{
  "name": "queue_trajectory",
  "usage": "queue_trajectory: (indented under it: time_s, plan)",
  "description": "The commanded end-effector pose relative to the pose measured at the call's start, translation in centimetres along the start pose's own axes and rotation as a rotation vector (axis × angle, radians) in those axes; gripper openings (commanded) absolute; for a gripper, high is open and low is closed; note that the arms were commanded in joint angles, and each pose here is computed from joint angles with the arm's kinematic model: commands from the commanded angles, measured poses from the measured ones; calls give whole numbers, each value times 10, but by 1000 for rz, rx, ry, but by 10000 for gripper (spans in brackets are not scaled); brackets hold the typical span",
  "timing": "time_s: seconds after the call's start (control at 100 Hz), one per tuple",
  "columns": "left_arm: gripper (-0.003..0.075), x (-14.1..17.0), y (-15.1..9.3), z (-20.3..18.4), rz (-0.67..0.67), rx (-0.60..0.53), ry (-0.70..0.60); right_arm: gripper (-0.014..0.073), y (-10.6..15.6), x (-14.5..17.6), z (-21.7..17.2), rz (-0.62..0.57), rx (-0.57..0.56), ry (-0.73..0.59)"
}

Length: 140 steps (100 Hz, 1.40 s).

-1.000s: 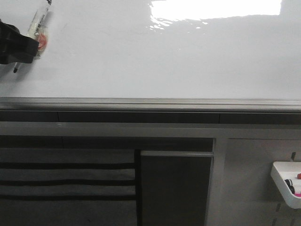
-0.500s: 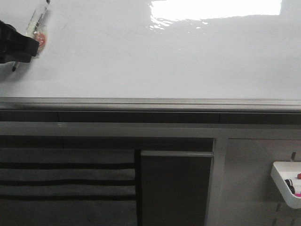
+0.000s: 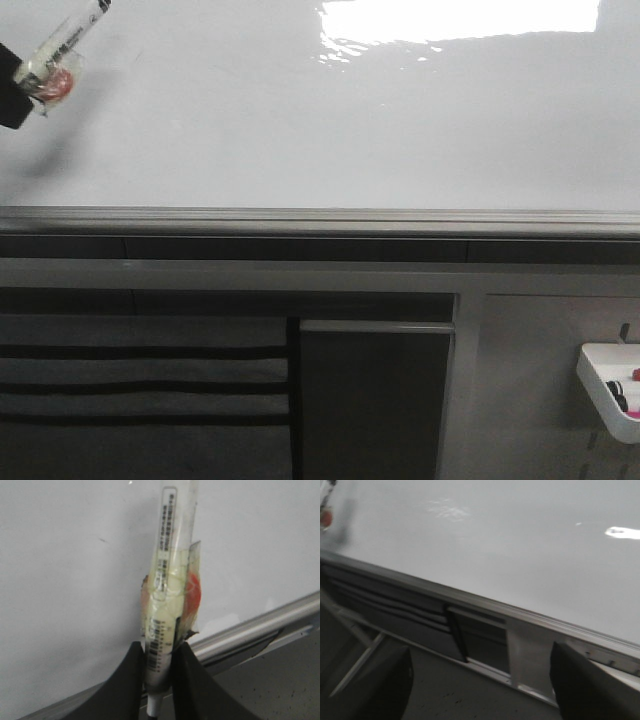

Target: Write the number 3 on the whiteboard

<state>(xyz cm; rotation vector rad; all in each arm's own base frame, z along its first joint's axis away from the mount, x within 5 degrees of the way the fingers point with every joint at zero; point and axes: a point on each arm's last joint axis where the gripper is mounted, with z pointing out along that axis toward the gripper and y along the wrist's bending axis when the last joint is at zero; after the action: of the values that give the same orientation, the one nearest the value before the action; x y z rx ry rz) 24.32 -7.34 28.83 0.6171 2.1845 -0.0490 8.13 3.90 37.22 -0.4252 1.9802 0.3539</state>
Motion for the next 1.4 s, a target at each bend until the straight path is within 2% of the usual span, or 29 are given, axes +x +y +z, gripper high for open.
queue_trajectory:
  time_s: [0.0,0.1,0.22,0.43,0.49,0.59,0.78,1.01,1.25,1.39]
  plan:
    - [-18,-17,1,-33,36,-1,-79,509,6,-22,6,-59,-124,-43]
    - [-18,-18,-7,-55,104,45,-87,509,10,-30,24,-122,-250,47]
    - [-18,-13,-28,-77,237,182,-87,509,20,-39,46,-241,-394,126]
    - [-18,-5,-74,-90,390,510,-40,509,48,-54,80,-513,-609,153]
    - [-18,-4,-83,-90,422,563,-31,509,57,-57,89,-577,-656,149]
    - [-18,-3,-100,-95,500,632,-55,509,71,-62,105,-619,-717,170]
    - [-18,-7,-118,-107,578,706,-103,509,93,-64,131,-652,-794,217]
    - [-18,-14,-120,-114,587,715,-134,503,111,-61,138,-685,-848,223]
    - [-18,-14,-120,-114,587,715,-134,347,113,-63,137,-657,-868,214]
    - [-18,-14,-120,-114,587,715,-134,328,114,-63,136,-649,-877,211]
